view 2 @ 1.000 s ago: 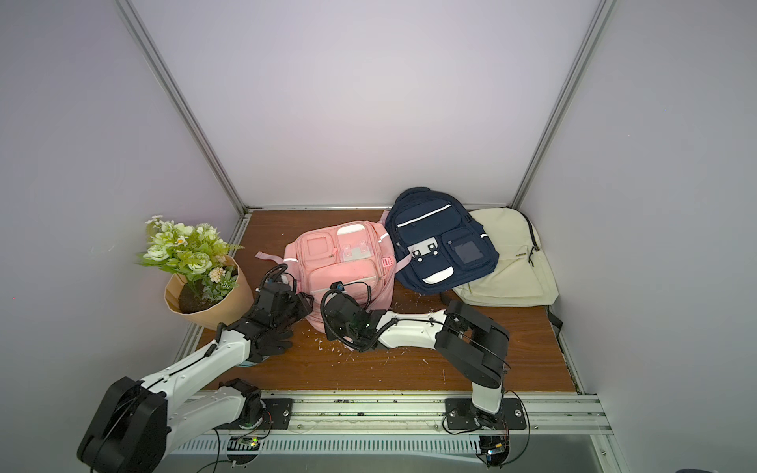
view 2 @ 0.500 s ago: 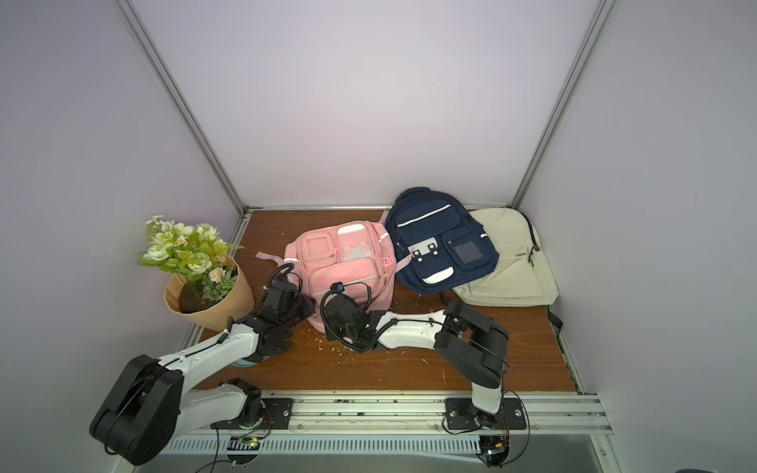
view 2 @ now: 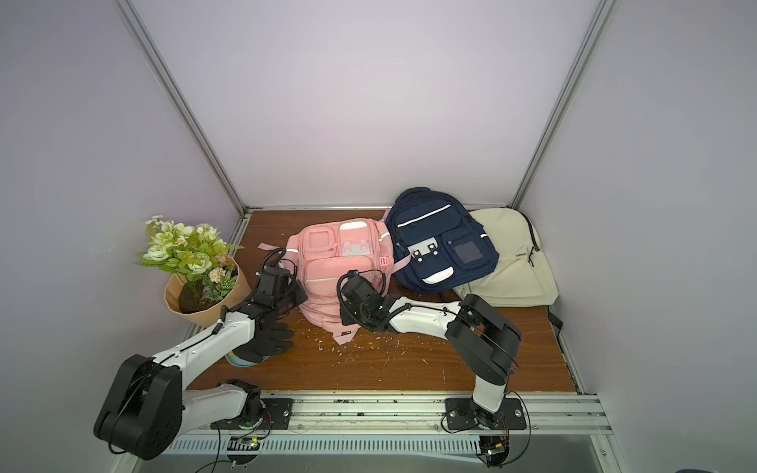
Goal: Zip up the backpack
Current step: Zip the zipper on the backpack.
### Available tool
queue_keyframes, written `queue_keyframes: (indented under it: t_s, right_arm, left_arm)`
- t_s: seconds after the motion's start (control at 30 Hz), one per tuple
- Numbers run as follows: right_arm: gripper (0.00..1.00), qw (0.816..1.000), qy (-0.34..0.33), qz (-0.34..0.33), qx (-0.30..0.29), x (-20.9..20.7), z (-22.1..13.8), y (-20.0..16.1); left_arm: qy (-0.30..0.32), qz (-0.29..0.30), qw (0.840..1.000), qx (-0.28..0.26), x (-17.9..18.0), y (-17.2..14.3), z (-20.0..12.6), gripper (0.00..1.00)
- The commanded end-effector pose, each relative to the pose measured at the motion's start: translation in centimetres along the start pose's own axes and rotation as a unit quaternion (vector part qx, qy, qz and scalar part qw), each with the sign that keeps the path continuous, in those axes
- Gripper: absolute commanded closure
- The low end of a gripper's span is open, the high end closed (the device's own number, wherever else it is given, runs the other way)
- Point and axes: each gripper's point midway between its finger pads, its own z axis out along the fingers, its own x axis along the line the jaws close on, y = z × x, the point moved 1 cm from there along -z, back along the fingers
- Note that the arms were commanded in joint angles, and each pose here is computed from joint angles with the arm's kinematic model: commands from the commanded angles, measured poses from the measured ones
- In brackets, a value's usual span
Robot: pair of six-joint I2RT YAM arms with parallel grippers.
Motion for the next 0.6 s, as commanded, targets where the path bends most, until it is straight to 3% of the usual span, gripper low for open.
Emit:
queue_keyframes:
  t_s: [0.0, 0.1, 0.23, 0.4, 0.57]
  right_arm:
    - [1.0, 0.998, -0.063, 0.016, 0.005, -4.8, -1.4, 1.1]
    - [1.0, 0.994, -0.11, 0.016, -0.013, -7.0, -2.4, 1.6]
    - [1.0, 0.996, -0.08, -0.004, -0.029, -4.1, -2.8, 1.6]
    - [1.0, 0.998, 0.001, -0.032, -0.053, 3.1, -2.8, 0.6]
    - [1.0, 0.995, 0.045, -0.025, -0.08, 6.1, -3.1, 0.8]
  left_arm:
    - [0.055, -0.001, 0.997, -0.051, 1.8, 2.9, -0.6, 1.0]
    - [0.043, -0.002, 0.998, -0.043, 1.4, 2.8, -0.6, 1.0]
    - [0.015, -0.006, 1.0, -0.005, 1.0, 1.0, -0.5, 0.97]
    - [-0.051, -0.021, 0.998, 0.023, -0.2, -1.7, -1.8, 0.6]
    - [-0.083, -0.004, 0.994, 0.07, -1.7, -4.9, -3.1, 0.51]
